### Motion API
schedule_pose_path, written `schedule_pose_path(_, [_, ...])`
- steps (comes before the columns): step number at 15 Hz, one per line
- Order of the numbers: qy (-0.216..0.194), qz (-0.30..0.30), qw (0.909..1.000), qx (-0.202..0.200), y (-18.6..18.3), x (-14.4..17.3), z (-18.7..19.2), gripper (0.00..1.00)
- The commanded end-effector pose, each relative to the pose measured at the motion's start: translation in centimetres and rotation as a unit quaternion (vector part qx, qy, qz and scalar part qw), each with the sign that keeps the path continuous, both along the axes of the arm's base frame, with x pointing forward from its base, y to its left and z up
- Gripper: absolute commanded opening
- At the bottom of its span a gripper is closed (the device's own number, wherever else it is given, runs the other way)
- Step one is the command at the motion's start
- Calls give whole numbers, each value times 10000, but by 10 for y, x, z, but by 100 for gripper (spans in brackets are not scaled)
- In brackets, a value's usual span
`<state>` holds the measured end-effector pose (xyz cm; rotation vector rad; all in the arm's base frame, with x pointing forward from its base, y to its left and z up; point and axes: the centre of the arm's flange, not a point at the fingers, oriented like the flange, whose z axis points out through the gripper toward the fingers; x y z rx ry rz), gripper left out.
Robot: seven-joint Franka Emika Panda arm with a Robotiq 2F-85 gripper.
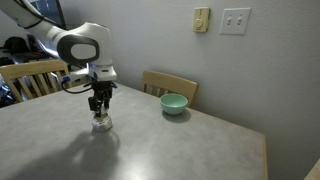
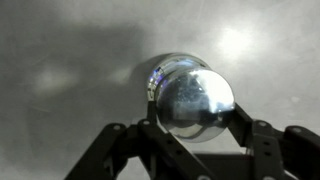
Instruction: Put the the silver lid on the table
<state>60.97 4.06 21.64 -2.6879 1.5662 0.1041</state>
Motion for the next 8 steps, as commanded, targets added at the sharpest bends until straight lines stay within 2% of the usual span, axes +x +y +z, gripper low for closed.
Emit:
schedule_pose_path(1, [-133,99,9998,-64,-7,-12,18,44])
schedule_pose_path(4, [-326,277,9990,-161,-23,-13,38,44])
schedule_pose_path(8, [-685,373,9967,-243,-61,-13,65,44])
